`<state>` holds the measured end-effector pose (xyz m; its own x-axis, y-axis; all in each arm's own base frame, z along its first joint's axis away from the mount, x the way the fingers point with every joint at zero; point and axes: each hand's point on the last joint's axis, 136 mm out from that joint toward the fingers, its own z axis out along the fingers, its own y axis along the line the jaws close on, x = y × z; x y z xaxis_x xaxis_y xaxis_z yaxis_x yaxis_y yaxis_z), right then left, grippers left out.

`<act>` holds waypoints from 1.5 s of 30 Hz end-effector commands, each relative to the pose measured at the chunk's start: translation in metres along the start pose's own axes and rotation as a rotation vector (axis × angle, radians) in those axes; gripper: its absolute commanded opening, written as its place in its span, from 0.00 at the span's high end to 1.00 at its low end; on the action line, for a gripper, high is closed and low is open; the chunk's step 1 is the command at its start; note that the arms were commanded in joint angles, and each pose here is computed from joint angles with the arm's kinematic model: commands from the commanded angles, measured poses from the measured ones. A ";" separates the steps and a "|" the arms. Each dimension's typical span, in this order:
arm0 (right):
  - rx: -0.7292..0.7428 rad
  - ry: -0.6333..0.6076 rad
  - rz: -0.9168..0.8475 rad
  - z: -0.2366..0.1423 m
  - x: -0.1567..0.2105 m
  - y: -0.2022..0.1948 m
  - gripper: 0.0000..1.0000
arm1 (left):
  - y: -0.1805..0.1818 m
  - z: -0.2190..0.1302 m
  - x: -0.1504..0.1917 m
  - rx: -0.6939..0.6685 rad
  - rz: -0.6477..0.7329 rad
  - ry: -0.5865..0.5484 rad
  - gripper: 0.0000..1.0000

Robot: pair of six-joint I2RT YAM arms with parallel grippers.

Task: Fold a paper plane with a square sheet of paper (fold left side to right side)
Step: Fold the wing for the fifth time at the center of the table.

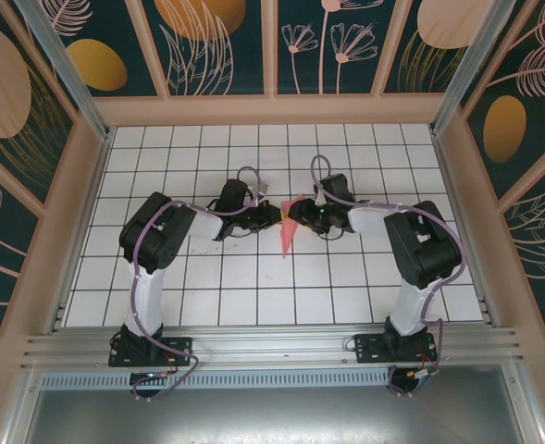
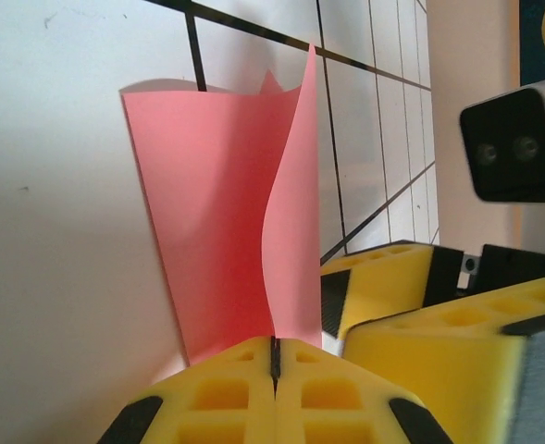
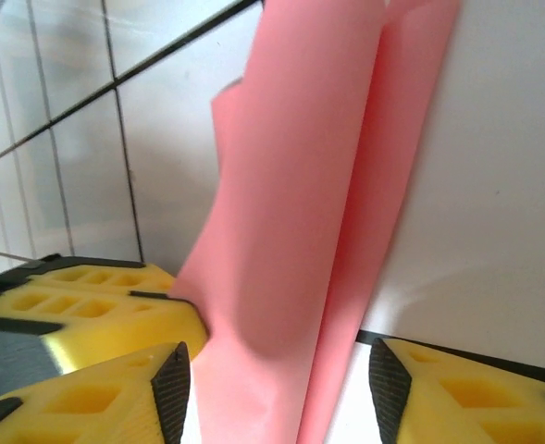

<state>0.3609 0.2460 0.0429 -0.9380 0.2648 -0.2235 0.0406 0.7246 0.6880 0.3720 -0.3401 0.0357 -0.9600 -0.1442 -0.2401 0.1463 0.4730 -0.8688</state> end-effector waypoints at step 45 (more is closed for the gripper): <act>0.040 0.047 -0.018 0.032 -0.029 -0.009 0.35 | 0.006 0.008 -0.006 -0.037 0.062 0.005 1.00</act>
<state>0.4056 0.2529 0.0396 -0.9412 0.2475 -0.2298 0.0193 0.7188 0.6950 0.3780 -0.3409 0.0367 -0.9517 -0.1245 -0.2808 0.1844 0.4995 -0.8465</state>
